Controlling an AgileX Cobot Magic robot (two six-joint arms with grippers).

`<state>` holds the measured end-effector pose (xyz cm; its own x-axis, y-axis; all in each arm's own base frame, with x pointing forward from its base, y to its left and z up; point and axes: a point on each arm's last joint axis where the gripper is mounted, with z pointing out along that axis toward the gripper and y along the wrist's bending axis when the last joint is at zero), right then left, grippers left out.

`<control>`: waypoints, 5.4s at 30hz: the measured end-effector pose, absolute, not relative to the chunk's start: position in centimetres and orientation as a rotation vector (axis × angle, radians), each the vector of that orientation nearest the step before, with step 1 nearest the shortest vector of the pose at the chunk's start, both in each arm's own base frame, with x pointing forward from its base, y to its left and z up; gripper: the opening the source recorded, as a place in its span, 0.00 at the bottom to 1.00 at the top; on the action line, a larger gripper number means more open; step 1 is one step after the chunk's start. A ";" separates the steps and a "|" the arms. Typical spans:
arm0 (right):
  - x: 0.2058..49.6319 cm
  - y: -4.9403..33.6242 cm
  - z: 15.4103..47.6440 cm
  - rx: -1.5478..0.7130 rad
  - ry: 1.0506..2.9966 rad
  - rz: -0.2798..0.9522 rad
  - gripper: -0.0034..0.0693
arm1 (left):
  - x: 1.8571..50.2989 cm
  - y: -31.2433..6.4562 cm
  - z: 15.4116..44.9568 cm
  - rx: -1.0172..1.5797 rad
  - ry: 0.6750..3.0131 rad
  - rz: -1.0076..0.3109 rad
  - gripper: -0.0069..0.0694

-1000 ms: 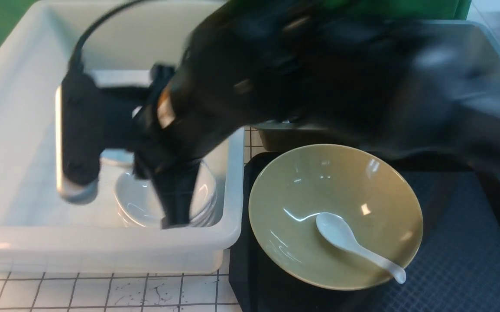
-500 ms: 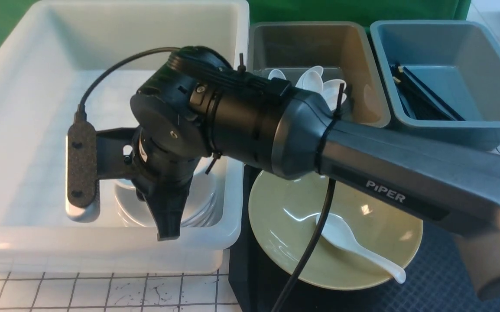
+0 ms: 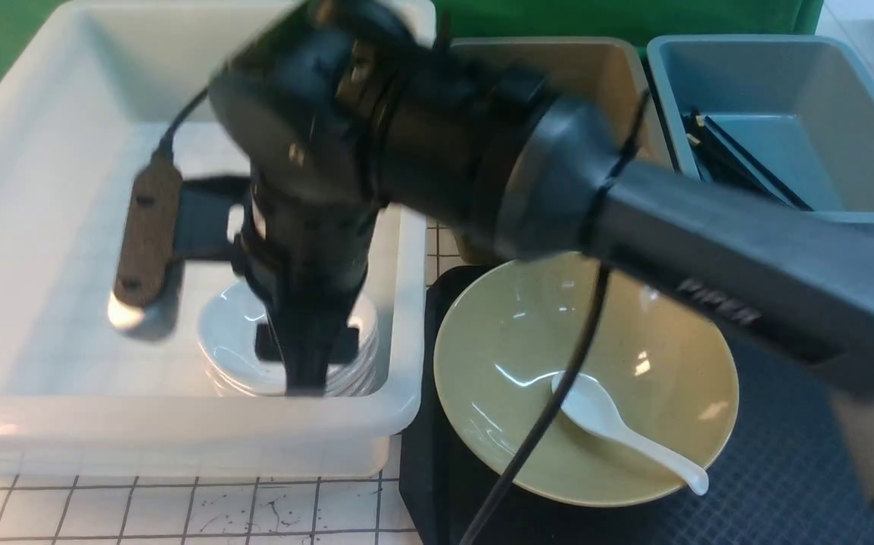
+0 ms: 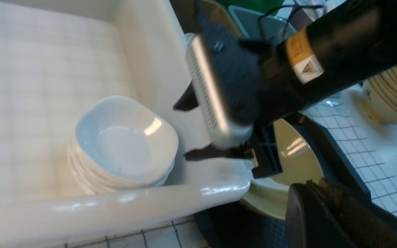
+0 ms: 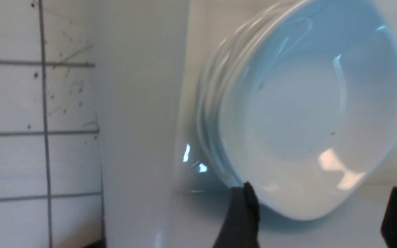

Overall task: On white black table put chopsticks spoon bowls plates into blue grey white boxes.
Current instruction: 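Pick up the spoon, then pick up a white spoon from the spoon tray with the left gripper, then grasp the large bowl on the tray by its rim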

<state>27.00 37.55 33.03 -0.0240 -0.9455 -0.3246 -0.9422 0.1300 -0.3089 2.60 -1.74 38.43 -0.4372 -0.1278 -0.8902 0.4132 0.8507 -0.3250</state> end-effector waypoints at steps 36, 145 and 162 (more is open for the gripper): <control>4.0 3.5 39.9 -0.806 2.203 0.427 0.15 | 19.7 -24.3 33.1 1.158 2.299 -0.871 0.09; 4.9 2.6 40.2 -0.875 2.102 0.210 0.22 | 44.8 -24.5 30.7 0.043 2.265 -0.594 0.80; 2.5 -1.2 40.7 -0.763 1.984 0.275 0.23 | 24.2 -31.5 34.0 0.970 2.523 -0.570 0.09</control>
<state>2.55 -1.24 40.69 -0.3463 -0.4003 -0.8484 -0.6161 0.7791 -0.1161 24.20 -31.54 34.01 -0.6912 0.5425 -0.4774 0.6950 0.6800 -0.2335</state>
